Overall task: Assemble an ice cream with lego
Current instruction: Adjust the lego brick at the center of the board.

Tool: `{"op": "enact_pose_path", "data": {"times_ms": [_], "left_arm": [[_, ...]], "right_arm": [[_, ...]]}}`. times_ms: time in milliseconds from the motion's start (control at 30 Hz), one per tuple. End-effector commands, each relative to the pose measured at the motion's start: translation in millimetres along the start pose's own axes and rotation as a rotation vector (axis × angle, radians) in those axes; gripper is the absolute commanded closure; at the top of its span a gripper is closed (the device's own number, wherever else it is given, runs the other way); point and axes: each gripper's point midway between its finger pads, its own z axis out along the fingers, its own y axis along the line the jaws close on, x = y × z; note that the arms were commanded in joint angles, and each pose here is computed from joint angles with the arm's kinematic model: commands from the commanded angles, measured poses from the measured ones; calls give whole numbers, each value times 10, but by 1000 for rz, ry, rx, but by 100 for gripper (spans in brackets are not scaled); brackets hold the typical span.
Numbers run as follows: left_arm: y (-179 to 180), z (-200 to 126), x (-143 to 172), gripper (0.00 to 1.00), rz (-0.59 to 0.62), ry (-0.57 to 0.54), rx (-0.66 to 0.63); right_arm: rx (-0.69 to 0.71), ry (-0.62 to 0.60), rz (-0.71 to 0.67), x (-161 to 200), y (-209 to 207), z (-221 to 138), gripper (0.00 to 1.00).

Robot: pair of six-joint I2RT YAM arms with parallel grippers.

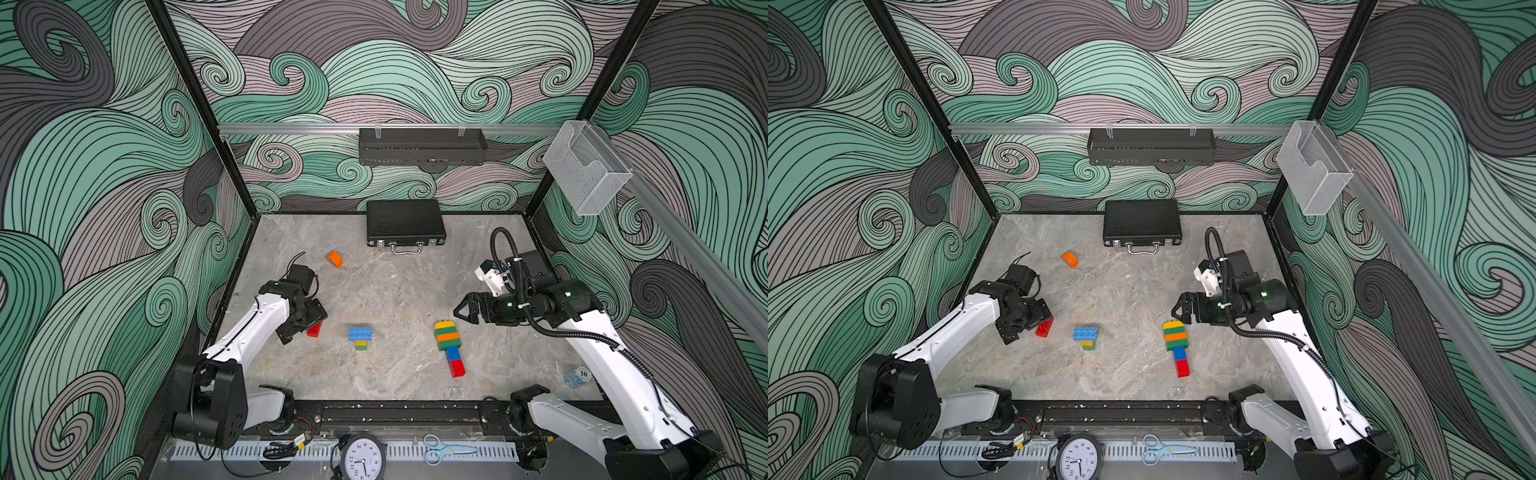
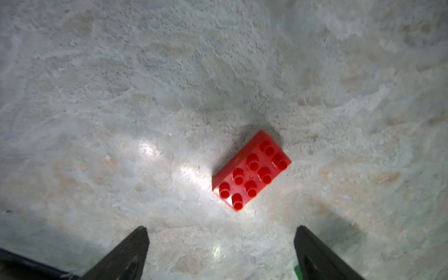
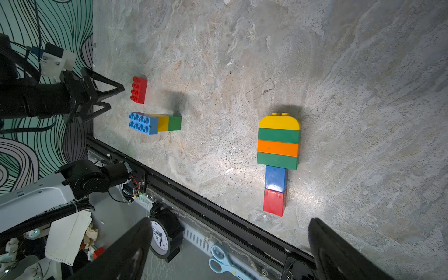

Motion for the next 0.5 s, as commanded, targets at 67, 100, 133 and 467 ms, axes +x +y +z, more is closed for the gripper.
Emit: {"op": "enact_pose_path", "data": {"times_ms": [67,100,133,467], "left_arm": [[-263,251,-87,5,8,51,99],[-277,318,-81,5,5,64,99],[-305,343,-77,5,7,67,109],[-660,367,77,5,32,82,170]], "right_arm": [[-12,-9,-29,0,30,-33,1],[-11,-9,-30,3,26,-32,1],[-8,-13,-32,0,24,-41,1],[1,-14,-32,18,-6,-35,1]]}}
